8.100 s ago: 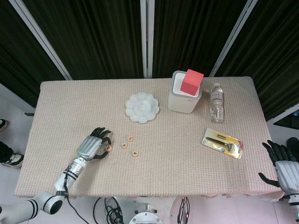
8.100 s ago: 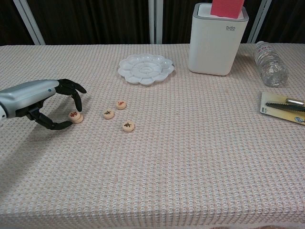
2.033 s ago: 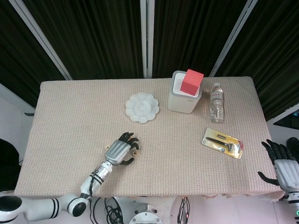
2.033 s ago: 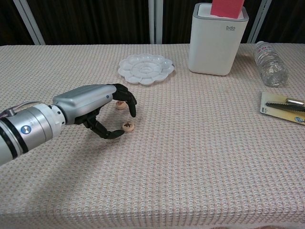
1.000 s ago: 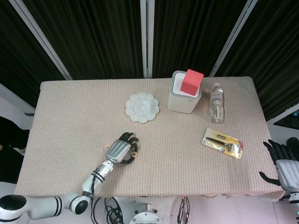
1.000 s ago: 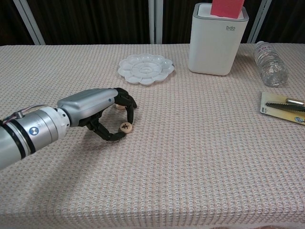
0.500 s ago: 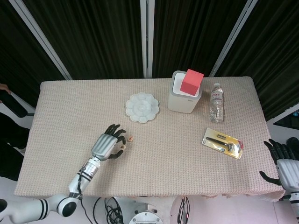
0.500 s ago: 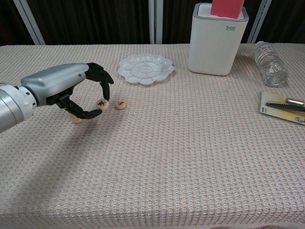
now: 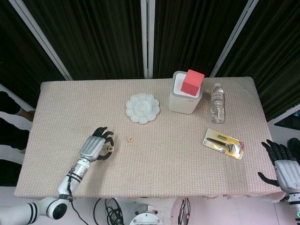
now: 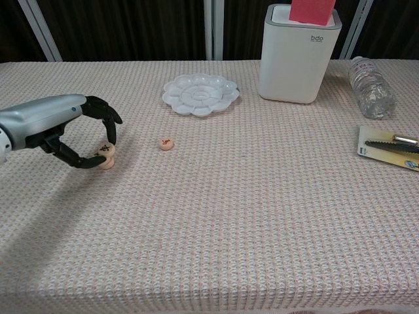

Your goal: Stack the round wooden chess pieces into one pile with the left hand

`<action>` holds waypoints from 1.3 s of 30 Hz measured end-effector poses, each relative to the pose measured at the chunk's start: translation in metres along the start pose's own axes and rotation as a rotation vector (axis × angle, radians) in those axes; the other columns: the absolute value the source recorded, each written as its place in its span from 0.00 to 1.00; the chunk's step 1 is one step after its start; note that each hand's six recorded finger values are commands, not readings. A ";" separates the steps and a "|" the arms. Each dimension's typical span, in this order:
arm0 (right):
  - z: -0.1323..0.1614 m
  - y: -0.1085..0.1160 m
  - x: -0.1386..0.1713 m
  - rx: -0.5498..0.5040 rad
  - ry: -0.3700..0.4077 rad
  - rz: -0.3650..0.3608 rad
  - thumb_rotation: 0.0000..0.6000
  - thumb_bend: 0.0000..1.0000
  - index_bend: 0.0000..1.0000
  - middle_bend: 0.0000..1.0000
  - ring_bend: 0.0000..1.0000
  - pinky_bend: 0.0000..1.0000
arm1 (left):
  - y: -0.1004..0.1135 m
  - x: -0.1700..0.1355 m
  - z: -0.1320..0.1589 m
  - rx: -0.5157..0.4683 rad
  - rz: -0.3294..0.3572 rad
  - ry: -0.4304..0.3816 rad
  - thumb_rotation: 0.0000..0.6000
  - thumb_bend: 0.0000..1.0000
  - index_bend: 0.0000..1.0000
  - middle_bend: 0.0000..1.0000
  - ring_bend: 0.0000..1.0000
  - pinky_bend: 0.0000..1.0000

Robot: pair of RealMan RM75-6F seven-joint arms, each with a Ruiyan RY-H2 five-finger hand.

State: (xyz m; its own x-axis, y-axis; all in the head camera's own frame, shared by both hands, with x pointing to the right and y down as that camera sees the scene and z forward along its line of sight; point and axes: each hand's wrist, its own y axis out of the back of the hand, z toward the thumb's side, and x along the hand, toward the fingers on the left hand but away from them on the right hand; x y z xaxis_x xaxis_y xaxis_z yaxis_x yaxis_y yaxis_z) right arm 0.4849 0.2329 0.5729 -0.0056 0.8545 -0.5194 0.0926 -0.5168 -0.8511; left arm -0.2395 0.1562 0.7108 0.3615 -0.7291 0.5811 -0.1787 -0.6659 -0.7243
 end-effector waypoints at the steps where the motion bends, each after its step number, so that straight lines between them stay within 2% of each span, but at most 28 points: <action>1: 0.000 0.000 0.000 0.000 0.000 0.000 1.00 0.15 0.00 0.00 0.00 0.00 | 0.000 0.000 -0.001 0.000 0.000 0.002 1.00 0.31 0.48 0.18 0.00 0.00; 39: 0.003 -0.001 -0.001 0.013 0.001 0.005 1.00 0.15 0.00 0.00 0.00 0.00 | 0.000 0.000 -0.012 -0.016 -0.001 0.020 1.00 0.31 0.47 0.18 0.00 0.00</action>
State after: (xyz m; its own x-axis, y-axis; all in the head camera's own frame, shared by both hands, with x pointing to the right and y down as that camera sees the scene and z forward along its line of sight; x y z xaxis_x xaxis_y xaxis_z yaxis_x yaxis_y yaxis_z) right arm 0.4822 0.2326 0.5743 -0.0042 0.8520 -0.5234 0.0798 -0.5215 -0.8495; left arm -0.2508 0.1544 0.7152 0.3429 -0.7315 0.5893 -0.1930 -0.6688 -0.7179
